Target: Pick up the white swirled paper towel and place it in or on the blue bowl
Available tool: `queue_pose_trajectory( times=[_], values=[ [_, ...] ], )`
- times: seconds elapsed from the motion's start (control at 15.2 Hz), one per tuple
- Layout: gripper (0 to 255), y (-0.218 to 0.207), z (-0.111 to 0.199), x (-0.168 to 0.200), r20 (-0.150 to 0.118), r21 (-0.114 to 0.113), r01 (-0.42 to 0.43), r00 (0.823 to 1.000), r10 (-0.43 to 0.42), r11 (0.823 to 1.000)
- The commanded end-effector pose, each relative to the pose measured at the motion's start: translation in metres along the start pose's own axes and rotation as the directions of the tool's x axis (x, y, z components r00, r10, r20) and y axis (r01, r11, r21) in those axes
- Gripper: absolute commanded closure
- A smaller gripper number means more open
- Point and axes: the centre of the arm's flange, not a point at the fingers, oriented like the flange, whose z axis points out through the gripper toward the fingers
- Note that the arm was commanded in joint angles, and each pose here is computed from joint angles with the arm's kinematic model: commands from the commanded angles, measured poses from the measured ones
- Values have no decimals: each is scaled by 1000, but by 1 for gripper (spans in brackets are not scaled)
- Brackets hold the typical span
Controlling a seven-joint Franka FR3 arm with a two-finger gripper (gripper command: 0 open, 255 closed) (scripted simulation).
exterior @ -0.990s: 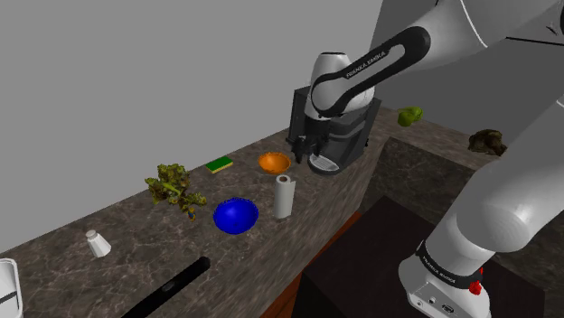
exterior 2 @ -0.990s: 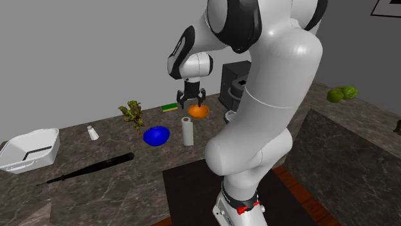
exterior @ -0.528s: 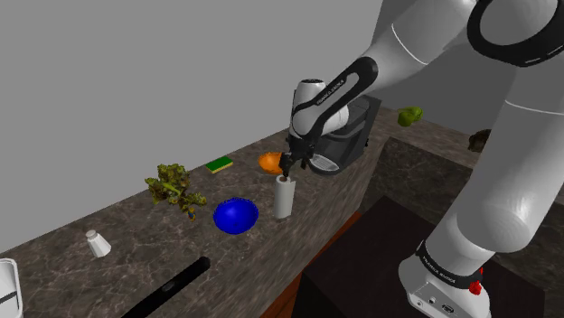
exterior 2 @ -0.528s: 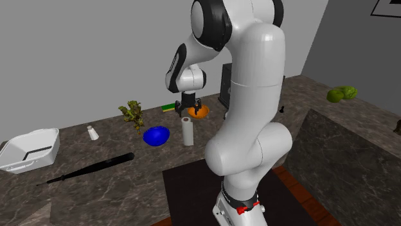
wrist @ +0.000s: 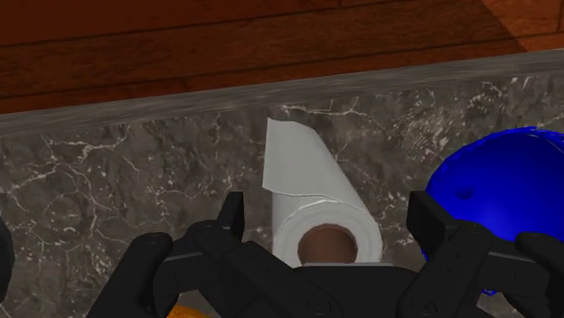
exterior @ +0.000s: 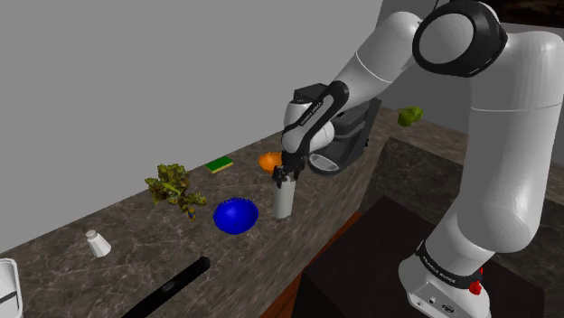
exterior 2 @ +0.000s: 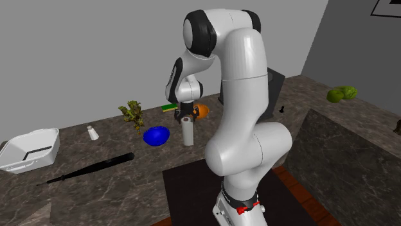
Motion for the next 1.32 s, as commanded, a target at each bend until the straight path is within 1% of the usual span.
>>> queue_pose_trajectory(
  times=[0.0,0.2,0.66,0.73,1.25],
  values=[
    [0,-1,11,1,-1,0,0,1000,0,1000],
    [0,-1,25,1,-1,0,0,1000,0,1000],
    [0,-1,25,1,0,0,0,1000,0,1000],
    [255,-1,25,1,0,0,0,1000,0,1000],
    [255,-1,25,0,-1,0,0,1000,0,1000]
  ],
)
